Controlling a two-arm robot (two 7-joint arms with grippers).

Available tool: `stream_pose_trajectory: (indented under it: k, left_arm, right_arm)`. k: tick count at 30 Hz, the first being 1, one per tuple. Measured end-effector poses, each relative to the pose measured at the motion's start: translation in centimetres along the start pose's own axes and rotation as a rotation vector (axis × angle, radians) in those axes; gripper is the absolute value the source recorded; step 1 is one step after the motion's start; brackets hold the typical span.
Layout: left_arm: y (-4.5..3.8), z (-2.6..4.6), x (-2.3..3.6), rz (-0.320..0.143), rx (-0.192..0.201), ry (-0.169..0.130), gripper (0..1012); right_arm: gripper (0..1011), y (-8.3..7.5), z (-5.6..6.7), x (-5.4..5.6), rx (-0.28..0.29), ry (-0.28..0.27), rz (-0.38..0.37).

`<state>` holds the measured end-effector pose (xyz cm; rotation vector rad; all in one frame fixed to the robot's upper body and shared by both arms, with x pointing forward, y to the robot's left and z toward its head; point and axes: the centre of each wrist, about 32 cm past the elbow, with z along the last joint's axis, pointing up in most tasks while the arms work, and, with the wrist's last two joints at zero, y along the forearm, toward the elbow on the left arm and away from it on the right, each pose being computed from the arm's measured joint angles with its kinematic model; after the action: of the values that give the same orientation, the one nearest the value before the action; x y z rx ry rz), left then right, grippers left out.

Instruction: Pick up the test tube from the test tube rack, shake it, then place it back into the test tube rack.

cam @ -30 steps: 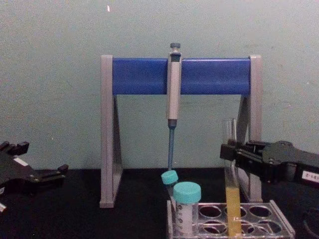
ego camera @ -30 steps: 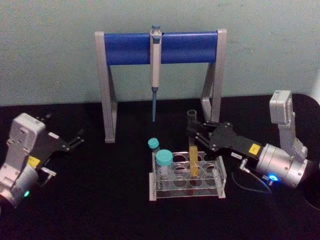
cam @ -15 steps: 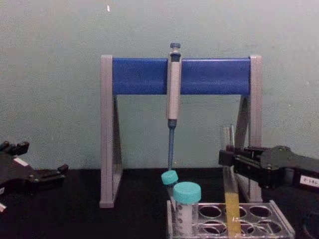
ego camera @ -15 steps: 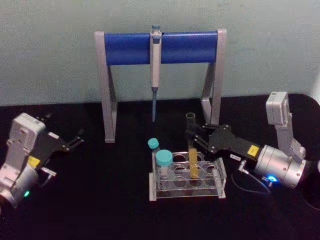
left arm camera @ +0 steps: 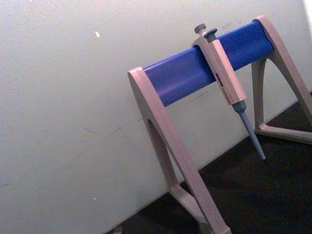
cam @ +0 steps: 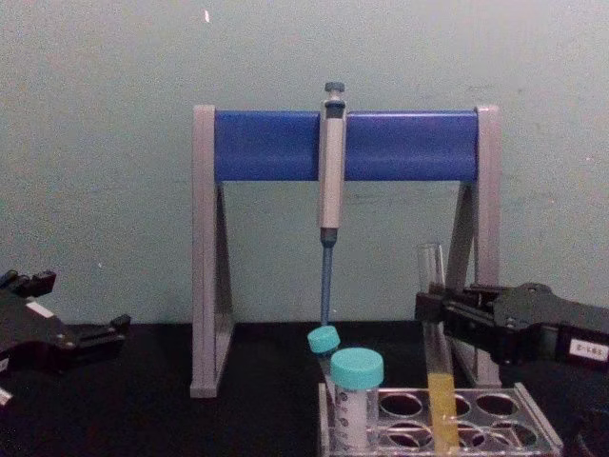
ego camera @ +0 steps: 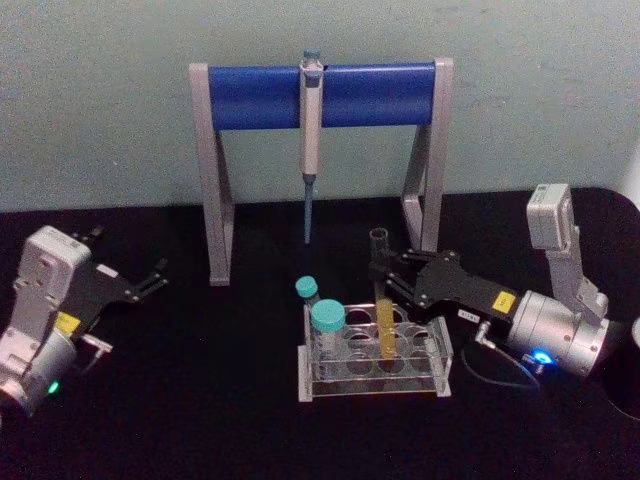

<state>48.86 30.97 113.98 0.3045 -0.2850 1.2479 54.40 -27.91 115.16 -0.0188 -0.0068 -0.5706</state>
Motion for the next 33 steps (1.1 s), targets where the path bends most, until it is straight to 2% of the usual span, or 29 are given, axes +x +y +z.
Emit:
stream_pose_trajectory:
  k: [33]
  left_arm:
    - [0.0, 0.0, 0.0, 0.0, 0.0, 0.0, 1001]
  right_arm:
    - [248, 0.0, 0.04, 0.01, -0.007, 0.001, -0.003]
